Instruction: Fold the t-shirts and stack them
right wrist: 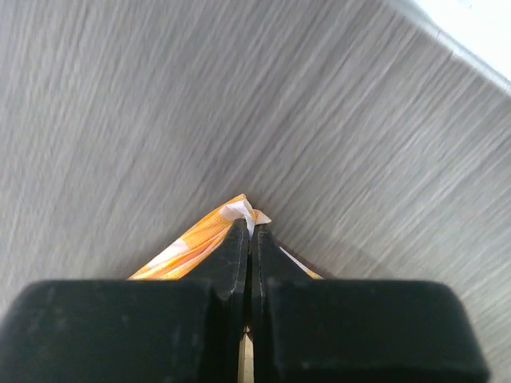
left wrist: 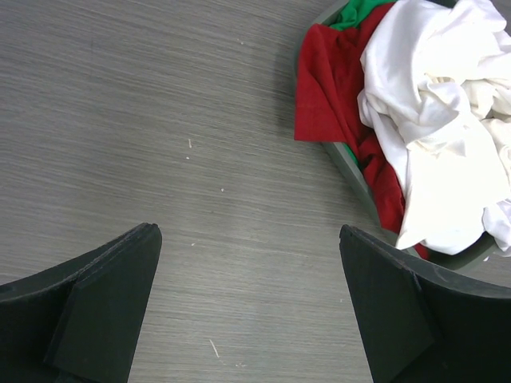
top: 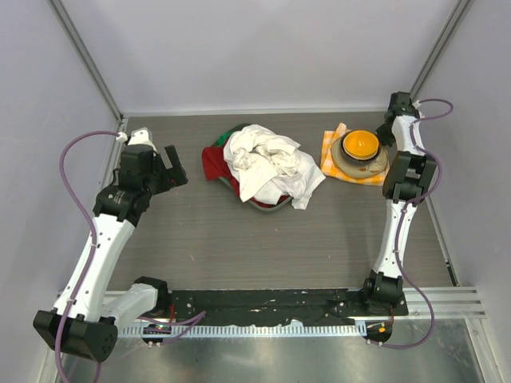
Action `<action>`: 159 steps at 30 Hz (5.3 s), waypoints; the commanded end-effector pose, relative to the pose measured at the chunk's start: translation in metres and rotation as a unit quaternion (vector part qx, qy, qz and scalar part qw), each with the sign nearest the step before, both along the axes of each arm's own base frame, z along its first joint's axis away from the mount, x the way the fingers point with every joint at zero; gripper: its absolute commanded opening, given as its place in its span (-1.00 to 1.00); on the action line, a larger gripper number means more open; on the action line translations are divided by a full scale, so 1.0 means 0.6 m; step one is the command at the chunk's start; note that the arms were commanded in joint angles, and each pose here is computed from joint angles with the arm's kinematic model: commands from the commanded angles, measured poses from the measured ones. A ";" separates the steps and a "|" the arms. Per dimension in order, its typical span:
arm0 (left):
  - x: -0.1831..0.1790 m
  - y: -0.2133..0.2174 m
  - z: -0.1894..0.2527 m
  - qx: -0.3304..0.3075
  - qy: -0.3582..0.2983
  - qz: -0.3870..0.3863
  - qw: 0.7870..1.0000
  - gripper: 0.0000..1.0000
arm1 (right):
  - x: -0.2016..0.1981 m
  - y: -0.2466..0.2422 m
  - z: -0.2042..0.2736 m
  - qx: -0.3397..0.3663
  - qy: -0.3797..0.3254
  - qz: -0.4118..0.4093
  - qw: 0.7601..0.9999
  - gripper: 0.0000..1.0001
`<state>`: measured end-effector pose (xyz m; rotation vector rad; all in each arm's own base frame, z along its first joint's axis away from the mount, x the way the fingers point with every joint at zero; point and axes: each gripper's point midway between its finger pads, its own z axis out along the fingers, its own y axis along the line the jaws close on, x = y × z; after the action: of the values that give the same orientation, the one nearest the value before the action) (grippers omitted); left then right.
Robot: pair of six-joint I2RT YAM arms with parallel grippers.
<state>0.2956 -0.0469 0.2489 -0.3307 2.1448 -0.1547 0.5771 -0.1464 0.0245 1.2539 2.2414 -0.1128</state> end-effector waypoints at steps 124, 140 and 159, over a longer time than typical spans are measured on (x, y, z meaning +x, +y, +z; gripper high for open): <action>0.152 -0.219 -0.225 -0.138 0.118 0.007 0.983 0.91 | -0.284 0.507 0.411 -0.162 -0.191 0.401 0.881 0.96; 0.239 -0.218 -0.324 -0.097 0.169 0.095 0.976 -0.24 | -0.299 0.523 0.365 -0.163 -0.171 0.419 0.877 0.96; 0.243 -0.029 -0.286 -0.075 0.214 0.112 0.967 -1.00 | -0.156 0.822 0.308 -0.052 -0.215 0.566 0.794 0.96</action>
<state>0.4452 -0.0943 0.0534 -0.7667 2.5010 -0.1828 0.4761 0.2909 0.1809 -0.1344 2.2316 0.3087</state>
